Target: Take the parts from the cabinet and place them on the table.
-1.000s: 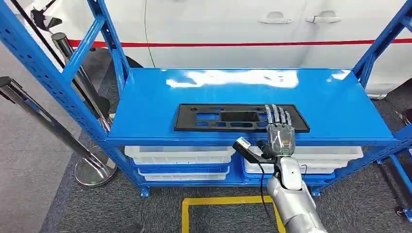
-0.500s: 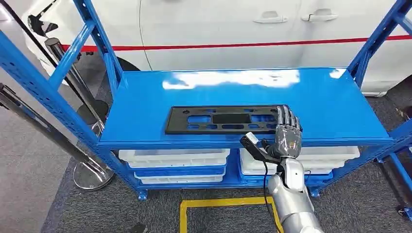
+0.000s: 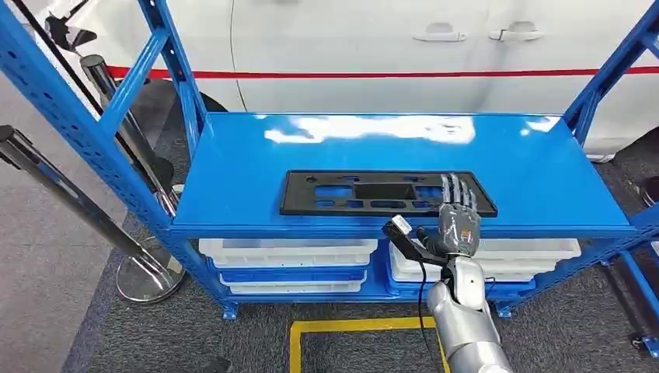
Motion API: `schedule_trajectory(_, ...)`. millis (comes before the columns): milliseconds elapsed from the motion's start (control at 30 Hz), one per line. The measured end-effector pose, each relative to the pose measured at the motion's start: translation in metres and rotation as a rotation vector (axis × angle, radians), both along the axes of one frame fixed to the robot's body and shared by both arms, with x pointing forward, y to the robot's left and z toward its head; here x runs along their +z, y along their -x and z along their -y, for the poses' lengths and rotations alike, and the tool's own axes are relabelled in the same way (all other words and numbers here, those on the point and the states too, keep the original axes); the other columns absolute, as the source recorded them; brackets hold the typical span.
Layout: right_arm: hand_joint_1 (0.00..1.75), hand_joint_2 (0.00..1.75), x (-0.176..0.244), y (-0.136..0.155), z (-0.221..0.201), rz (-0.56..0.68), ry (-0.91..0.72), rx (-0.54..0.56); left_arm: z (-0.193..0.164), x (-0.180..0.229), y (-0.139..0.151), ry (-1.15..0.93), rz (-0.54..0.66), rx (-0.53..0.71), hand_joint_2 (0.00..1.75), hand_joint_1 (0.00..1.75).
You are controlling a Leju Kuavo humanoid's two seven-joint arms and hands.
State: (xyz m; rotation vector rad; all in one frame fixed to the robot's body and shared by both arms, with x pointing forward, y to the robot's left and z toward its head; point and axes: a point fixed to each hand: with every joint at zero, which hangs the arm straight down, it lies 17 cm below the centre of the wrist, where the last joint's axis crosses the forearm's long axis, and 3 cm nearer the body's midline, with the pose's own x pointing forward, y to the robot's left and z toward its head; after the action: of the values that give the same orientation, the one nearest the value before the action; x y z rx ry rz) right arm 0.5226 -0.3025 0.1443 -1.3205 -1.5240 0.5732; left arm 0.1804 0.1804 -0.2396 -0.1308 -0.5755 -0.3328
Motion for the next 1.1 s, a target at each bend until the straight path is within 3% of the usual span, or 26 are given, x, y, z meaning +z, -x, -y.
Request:
schedule_trajectory(267,0.0,1.75,0.008,-0.002,-0.002,0.019,-0.003,0.001,0.001,0.001,-0.003,-0.003,0.01,-0.012,0.0,0.0)
schedule_trajectory(533,0.0,1.75,0.002,0.001,-0.003,0.008,-0.007,0.001,0.001,-0.003,0.012,-0.001,-0.015,-0.012,0.0,0.0)
schedule_trajectory(767,0.02,1.75,0.013,-0.001,-0.003,0.036,-0.006,0.0,-0.002,0.002,-0.005,0.005,0.014,0.005,0.0,0.0)
schedule_trajectory(800,1.66,1.75,0.011,0.0,-0.002,0.031,-0.006,-0.001,-0.001,0.002,-0.006,0.006,0.017,0.005,0.0,0.0)
schedule_trajectory(833,1.75,1.75,0.006,0.002,-0.001,0.022,-0.007,-0.003,0.0,0.003,-0.006,0.008,0.017,0.005,0.0,0.0)
schedule_trajectory(1100,1.75,1.75,-0.002,0.006,0.003,0.01,-0.007,-0.004,0.003,0.003,-0.008,0.006,0.026,0.006,0.0,0.0)
